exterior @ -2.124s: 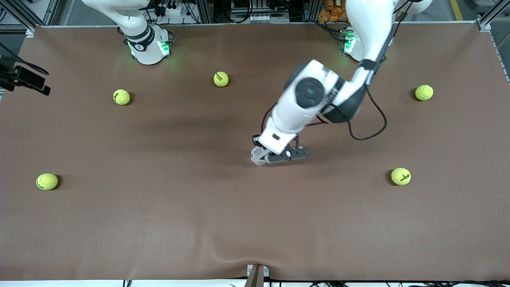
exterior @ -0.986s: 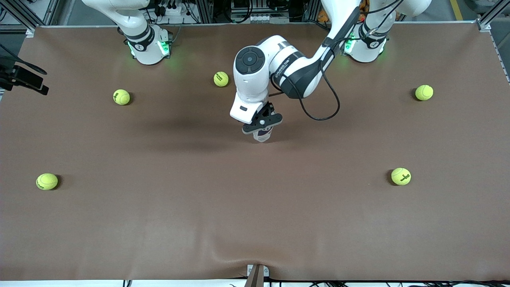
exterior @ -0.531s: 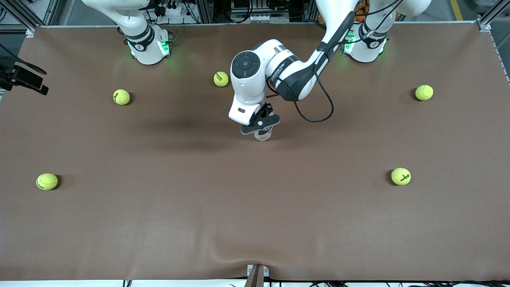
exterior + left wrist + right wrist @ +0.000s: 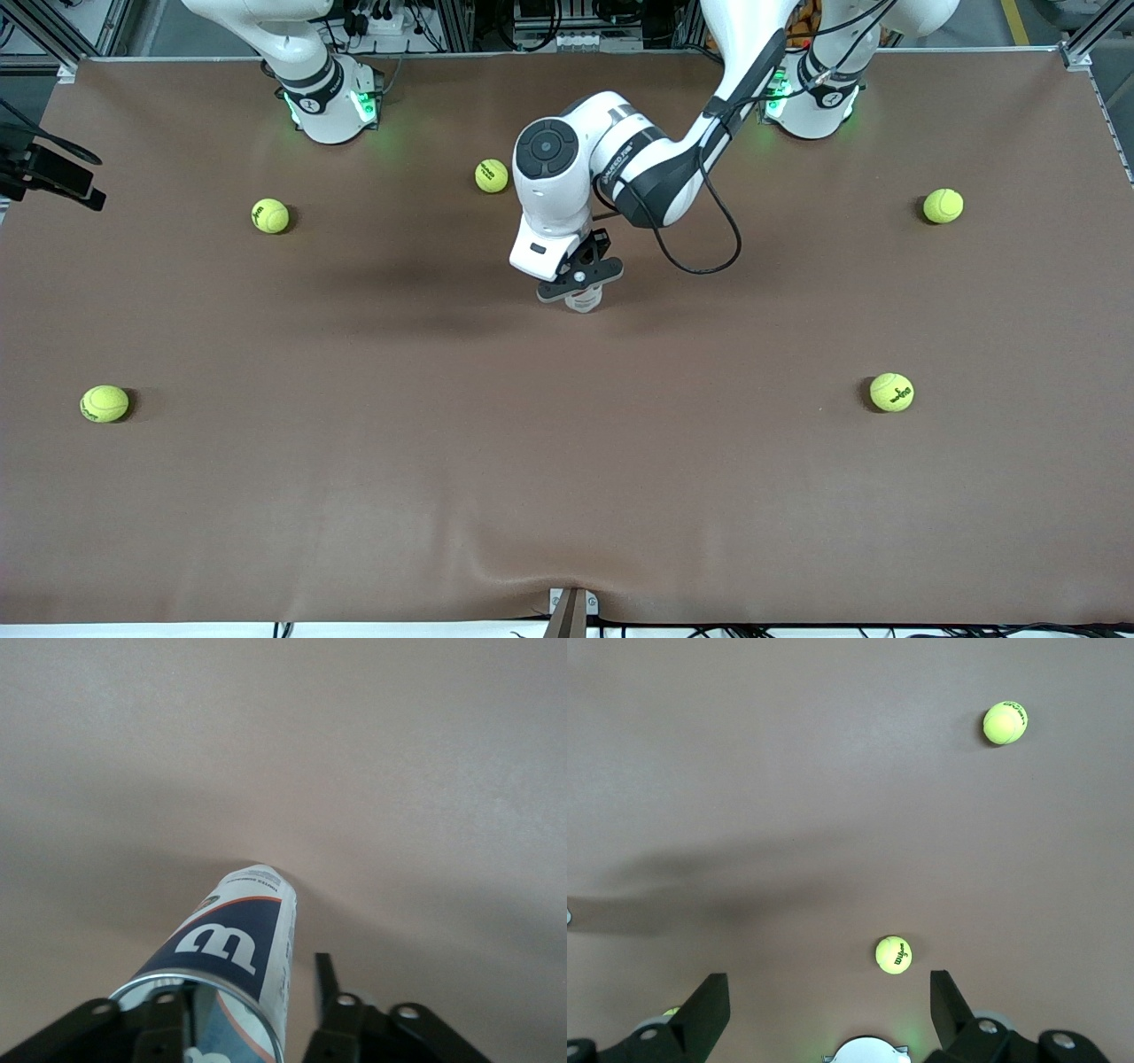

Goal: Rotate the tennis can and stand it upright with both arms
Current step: 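Set the can standing on the table and open the left gripper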

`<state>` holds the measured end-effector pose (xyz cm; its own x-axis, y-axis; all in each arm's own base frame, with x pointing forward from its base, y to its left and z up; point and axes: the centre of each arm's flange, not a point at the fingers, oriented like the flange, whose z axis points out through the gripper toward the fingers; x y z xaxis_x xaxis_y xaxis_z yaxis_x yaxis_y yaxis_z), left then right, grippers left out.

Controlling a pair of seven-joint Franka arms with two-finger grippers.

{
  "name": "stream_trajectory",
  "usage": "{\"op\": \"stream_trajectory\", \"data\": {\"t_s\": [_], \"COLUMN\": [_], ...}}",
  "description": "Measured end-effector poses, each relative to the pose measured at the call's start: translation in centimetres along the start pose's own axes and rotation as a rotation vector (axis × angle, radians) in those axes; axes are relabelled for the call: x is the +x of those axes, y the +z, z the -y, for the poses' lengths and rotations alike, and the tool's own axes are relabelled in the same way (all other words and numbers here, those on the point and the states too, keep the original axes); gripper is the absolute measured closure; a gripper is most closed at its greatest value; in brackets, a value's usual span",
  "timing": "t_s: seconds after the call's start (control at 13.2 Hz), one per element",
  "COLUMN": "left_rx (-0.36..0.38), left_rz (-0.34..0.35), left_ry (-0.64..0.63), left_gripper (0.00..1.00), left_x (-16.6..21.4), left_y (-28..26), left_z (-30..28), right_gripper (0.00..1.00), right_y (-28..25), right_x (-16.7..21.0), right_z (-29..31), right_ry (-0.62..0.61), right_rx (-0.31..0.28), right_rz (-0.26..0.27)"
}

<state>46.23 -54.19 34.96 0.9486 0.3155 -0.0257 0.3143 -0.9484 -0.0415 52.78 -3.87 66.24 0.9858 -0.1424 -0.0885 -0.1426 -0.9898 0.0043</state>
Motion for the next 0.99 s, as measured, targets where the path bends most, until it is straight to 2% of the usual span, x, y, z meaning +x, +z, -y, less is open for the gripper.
{"op": "stream_trajectory", "data": {"t_s": [0.3, 0.76, 0.99], "left_rx": [-0.022, -0.082, -0.084], "left_rz": [-0.010, -0.038, -0.041], "left_ry": [-0.001, -0.011, -0.049], "left_gripper": [0.01, 0.00, 0.00], "left_x": [0.1, 0.6, 2.8], "left_y": [-1.4, -6.3, -8.6], "left_z": [-0.1, 0.6, 2.0], "right_gripper": [0.00, 0.00, 0.00], "right_y": [0.0, 0.0, 0.0], "right_x": [0.0, 0.0, 0.0], "right_z": [0.0, 0.0, 0.0], "right_ry": [0.000, 0.000, 0.000], "right_rx": [0.000, 0.000, 0.000], "right_rz": [0.000, 0.000, 0.000]}}
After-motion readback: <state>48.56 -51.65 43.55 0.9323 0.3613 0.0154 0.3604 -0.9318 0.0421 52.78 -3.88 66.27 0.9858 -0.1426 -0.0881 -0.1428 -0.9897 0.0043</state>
